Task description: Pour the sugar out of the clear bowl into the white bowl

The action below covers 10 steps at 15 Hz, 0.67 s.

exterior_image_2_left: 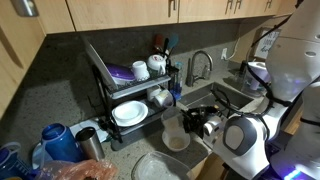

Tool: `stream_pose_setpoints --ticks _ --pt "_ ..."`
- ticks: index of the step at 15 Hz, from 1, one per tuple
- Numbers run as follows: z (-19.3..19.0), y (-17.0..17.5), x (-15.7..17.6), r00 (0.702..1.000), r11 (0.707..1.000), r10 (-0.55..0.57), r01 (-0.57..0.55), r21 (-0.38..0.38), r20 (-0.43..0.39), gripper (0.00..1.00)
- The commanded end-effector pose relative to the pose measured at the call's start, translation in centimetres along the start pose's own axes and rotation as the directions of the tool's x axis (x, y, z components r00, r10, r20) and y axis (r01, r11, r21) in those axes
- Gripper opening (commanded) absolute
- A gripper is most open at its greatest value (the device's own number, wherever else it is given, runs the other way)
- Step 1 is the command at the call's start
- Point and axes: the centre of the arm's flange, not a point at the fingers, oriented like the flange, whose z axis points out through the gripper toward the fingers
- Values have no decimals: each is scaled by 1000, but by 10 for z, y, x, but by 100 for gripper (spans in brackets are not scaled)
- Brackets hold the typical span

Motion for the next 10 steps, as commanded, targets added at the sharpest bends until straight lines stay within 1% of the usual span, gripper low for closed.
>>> stream_pose_setpoints --ticks 1,10 --pt "6 -2 5 1000 999 -18 18 -31 -10 2" --pt "11 -5 1 1000 997 -20 20 -69 -1 2"
